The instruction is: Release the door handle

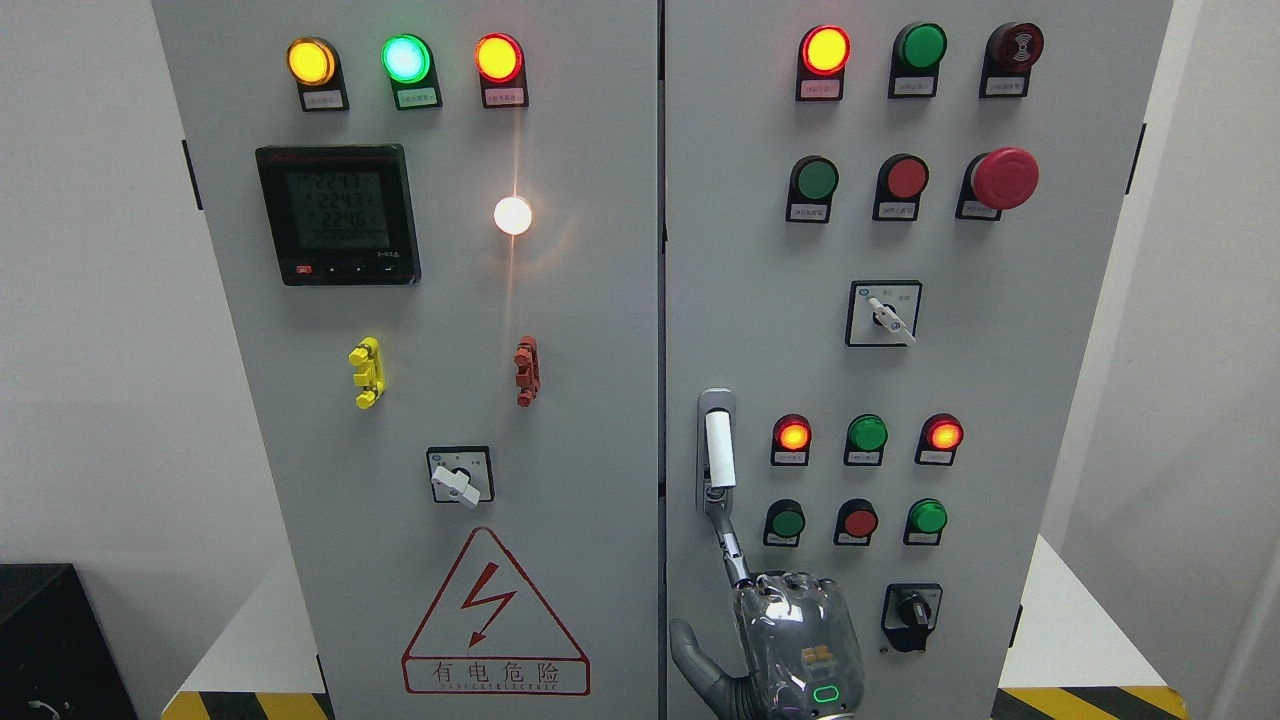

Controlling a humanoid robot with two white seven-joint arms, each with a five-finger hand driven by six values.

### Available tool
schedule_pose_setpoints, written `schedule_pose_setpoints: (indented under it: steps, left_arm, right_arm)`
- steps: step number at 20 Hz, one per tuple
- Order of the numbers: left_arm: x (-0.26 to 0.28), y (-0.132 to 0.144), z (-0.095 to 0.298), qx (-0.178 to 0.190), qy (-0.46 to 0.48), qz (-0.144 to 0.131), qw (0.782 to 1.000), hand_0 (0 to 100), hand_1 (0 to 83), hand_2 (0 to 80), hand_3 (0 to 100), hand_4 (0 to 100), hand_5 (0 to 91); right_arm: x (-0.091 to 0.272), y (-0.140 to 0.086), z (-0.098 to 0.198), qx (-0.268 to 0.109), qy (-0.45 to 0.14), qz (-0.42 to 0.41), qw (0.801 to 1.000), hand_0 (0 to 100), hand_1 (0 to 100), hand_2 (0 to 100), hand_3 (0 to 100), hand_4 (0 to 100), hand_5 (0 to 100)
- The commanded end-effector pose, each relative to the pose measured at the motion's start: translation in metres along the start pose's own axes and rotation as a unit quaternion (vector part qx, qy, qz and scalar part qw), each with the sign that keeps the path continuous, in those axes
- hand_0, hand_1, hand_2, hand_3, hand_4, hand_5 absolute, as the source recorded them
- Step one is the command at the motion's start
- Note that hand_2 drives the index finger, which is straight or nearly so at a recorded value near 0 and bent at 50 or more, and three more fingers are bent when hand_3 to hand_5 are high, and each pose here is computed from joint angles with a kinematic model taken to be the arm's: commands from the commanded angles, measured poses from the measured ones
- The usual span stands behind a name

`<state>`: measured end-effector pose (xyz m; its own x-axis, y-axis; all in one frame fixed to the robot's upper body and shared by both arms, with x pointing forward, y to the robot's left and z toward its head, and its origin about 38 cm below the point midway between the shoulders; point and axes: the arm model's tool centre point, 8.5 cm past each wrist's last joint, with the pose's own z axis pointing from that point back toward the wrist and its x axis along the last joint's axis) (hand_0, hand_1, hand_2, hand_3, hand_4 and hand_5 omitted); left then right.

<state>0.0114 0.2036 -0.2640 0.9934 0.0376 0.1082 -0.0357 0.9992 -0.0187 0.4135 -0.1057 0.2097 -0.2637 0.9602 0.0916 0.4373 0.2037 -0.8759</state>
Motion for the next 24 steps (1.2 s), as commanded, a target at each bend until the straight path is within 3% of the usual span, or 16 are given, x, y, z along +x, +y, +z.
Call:
schedule_pose_setpoints:
  steps: [1,24]
  left_arm:
    - [0.007,0.001,0.000,0.002,0.002,-0.002,1.000,12,55.6,0.0,0,0,0.0]
    - [0.007,0.001,0.000,0.002,0.002,-0.002,1.000,12,55.6,0.0,0,0,0.0]
  right_arm:
    - [-0.001,-0.001,0.000,0.001,-0.001,0.001,1.000,37,27,6,100,100,100]
    - [0.002,-0.016,-0.003,-0.022,-0.004,-0.001,1.000,37,27,10,100,99,100]
